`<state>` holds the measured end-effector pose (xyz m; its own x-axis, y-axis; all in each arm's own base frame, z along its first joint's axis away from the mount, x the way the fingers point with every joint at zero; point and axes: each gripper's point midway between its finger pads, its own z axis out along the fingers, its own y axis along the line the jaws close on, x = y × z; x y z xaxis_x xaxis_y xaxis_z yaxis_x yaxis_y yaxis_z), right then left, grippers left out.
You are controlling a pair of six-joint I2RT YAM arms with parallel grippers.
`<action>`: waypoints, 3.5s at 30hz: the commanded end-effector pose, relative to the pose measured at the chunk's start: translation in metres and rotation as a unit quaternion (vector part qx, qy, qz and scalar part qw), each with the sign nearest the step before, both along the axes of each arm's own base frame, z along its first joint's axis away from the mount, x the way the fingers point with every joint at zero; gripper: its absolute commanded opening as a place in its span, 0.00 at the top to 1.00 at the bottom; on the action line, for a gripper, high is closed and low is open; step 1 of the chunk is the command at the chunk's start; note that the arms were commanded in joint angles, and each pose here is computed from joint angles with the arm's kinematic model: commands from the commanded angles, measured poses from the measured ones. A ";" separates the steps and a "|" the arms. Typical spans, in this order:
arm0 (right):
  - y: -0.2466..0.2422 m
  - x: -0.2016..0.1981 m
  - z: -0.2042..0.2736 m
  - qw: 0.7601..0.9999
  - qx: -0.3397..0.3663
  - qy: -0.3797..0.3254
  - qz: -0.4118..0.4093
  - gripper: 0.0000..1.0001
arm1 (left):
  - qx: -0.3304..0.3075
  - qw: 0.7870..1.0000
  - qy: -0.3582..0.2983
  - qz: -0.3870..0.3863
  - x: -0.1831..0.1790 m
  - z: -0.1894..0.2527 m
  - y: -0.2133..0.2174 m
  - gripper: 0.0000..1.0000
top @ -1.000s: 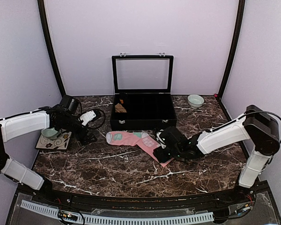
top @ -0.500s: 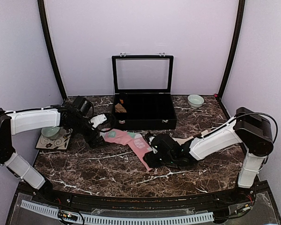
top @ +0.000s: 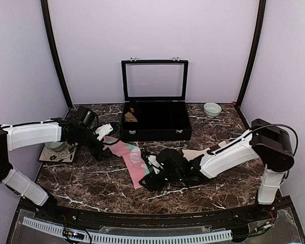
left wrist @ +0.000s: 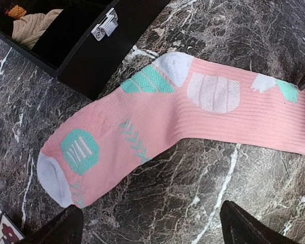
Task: Roll the socks
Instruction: Move the sock to the center of the board, then roll the sock at the center of the board.
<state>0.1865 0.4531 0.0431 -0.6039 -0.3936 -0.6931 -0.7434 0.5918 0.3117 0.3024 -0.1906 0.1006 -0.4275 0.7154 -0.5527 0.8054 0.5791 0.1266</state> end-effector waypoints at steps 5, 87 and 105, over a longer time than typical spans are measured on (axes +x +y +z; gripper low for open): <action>-0.050 -0.008 0.012 0.974 -0.042 -0.192 0.113 0.25 | 0.025 1.000 0.012 0.015 0.006 -0.007 0.005 0.06; -0.128 0.068 0.116 0.968 0.088 -0.201 -0.123 0.52 | 0.071 0.944 0.043 -0.318 -0.151 -0.065 -0.094 0.72; -0.162 0.096 0.158 0.949 0.093 -0.273 -0.131 0.06 | 0.127 0.941 0.033 -0.313 -0.153 -0.089 -0.062 0.75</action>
